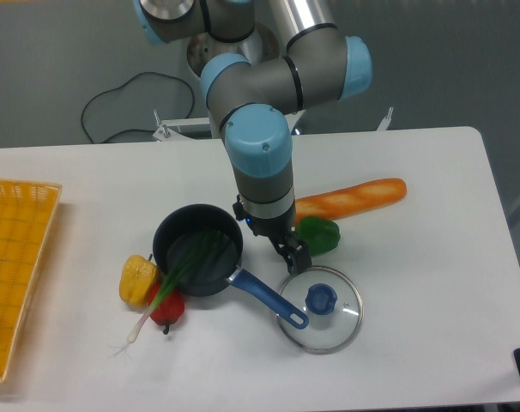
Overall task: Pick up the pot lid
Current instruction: 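Move the gripper from beside the saucepan toward the glass lid's blue knob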
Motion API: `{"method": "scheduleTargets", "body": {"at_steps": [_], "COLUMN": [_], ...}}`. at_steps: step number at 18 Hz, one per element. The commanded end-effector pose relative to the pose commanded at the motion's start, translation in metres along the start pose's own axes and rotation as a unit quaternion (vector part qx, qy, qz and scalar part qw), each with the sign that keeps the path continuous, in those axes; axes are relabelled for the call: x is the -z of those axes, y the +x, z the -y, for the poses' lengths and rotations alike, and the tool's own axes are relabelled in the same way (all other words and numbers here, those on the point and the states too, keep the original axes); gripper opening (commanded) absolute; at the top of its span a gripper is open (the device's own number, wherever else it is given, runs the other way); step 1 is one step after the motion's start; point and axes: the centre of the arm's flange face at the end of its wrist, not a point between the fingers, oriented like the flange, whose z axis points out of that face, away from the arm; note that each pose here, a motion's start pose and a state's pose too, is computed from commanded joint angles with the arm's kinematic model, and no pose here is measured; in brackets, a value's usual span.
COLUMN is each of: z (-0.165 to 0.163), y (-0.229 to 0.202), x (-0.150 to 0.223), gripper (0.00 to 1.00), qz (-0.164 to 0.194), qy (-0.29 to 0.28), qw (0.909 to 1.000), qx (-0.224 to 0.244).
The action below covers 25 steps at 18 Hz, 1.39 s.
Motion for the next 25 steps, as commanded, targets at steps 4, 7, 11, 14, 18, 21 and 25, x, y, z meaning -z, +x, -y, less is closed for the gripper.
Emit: {"method": "scheduleTargets", "body": {"at_steps": [4,7,11,14,18,21,25], "z": [-0.003,-0.004,-0.007,-0.008,-0.006,-0.001,0.003], "y": [0.003,0.008,0.018,0.018,0.02,0.021,0.02], "x": [-0.004,-0.003,-0.005,-0.003,0.008,0.01,0.009], "gripper": [1.0,1.0,1.0,1.0,1.0,1.0,1.0], "qz": [-0.005,-0.01,-0.016,-0.013,-0.01,-0.013,-0.005], "qy": [-0.001,0.001,0.002,0.002,0.025,0.039,0.039], "qw": [1.0,0.9999,0.9992,0.9992,0.9955,0.9925,0.9931], "qx": [0.001,0.01,0.036,0.038,0.091,0.115,0.11]}}
